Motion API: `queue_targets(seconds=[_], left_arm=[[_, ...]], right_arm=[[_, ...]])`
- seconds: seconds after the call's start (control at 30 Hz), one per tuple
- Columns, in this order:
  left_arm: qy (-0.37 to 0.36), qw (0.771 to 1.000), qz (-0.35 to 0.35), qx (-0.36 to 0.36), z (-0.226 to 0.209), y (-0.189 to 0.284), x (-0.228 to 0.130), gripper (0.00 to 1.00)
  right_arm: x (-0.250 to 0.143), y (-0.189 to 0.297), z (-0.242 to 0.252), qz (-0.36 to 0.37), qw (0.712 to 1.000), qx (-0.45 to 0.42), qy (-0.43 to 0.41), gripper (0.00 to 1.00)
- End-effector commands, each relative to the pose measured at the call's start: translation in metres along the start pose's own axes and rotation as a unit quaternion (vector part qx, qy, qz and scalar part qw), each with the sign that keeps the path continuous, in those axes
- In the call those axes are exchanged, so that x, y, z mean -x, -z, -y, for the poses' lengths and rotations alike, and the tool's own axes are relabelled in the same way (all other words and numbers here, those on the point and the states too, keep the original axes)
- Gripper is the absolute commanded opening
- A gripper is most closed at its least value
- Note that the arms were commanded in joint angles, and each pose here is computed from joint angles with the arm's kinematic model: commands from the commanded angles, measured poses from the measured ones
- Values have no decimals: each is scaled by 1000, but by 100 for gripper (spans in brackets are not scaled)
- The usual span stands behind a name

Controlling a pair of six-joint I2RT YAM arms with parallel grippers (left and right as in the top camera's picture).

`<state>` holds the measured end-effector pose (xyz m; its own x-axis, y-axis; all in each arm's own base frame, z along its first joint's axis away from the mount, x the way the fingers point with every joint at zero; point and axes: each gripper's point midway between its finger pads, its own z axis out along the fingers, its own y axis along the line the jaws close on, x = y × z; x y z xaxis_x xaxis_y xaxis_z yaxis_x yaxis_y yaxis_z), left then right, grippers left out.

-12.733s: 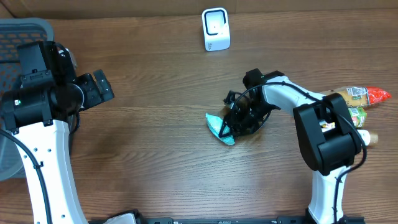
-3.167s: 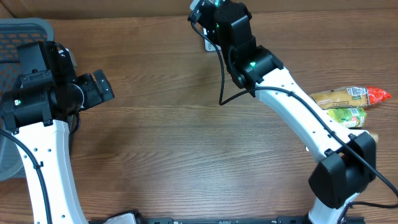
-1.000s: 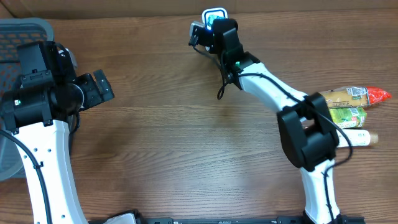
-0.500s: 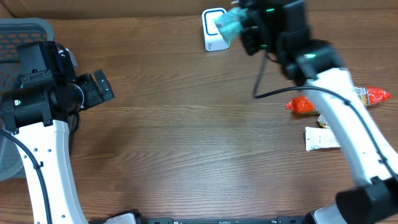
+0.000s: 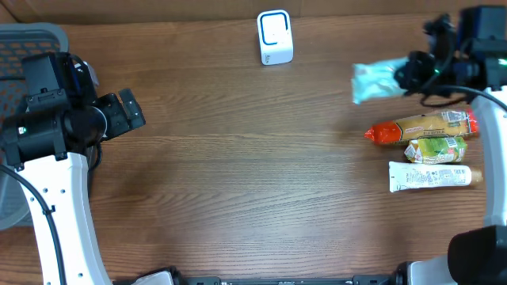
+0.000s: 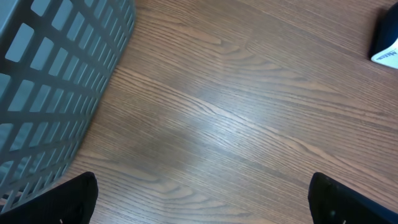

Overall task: Scan the item barcode
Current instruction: 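Carry the tissue pack right and lower it onto the item pile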

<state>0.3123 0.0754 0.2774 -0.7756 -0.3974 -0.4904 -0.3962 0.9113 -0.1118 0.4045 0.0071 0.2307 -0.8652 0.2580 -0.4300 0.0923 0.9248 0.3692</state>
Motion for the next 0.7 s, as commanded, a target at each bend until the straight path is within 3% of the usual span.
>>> queue_targets(seconds=[0.0,0.33,0.43,0.47,0.5,0.67], left_arm=[[-8,1000,6,-2,0,2,4,100],[-8,1000,6,-2,0,2,4,99],[-8,1000,6,-2,0,2,4,100],[-8,1000,6,-2,0,2,4,100],[-8,1000,6,-2,0,2,4,100],[-8,1000,6,-2,0,2,4,99]], right_arm=[[-21,-12,53,-23,996,-63,-55,4],[-69,-21,151,-49,969,-124,-208,4],[-72,-15,161,-48,964,-121,-230,41],[-74,-13,163,-50,963,-122,-234,59],[-76,-12,164,-53,962,-123,-237,85],[-73,-14,151,-54,966,-92,-235,95]])
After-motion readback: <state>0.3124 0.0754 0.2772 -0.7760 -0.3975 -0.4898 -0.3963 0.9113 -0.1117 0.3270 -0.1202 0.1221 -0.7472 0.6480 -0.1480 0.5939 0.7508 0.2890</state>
